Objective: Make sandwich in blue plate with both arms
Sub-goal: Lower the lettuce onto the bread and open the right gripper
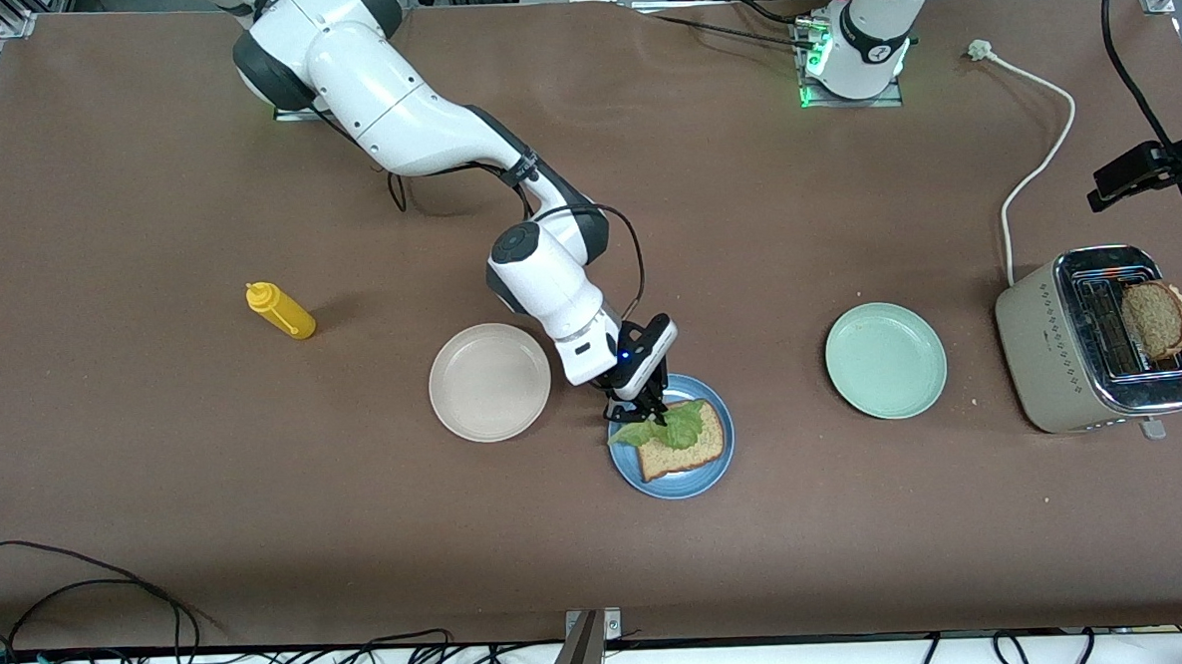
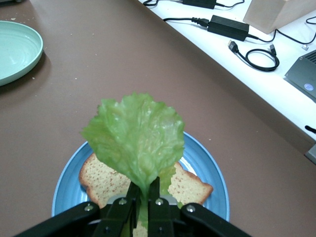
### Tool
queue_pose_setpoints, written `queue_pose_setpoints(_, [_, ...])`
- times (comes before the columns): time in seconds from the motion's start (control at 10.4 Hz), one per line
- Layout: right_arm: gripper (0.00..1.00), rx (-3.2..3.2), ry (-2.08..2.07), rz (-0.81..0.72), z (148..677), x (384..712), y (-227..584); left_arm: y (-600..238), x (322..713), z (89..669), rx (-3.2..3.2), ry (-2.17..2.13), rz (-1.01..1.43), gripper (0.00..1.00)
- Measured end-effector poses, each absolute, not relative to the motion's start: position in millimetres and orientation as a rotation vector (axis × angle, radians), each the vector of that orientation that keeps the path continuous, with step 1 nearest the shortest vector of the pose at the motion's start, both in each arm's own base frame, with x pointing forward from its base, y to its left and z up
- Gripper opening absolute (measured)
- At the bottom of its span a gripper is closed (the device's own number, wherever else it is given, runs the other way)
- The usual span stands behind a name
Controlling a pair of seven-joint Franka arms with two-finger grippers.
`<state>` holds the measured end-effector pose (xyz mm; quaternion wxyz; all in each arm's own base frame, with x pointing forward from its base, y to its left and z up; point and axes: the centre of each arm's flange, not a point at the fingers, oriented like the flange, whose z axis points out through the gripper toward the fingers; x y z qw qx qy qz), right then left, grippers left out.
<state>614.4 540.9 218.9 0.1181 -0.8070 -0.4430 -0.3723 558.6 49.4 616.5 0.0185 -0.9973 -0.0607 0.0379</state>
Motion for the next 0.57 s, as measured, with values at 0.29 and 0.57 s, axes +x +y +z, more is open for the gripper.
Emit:
queue_pose_setpoints(0.29, [0.32, -2.374, -1.224, -1.062, 215.6, 605.7, 549.8, 49.5, 559.7, 616.4, -3.097, -0.189, 0.117, 1.00])
queue_pose_setpoints(0.57, [0.73, -2.372, -1.219, -1.062, 216.5, 604.4, 551.7, 49.5, 560.0, 615.9, -3.097, -0.189, 0.118, 1.00])
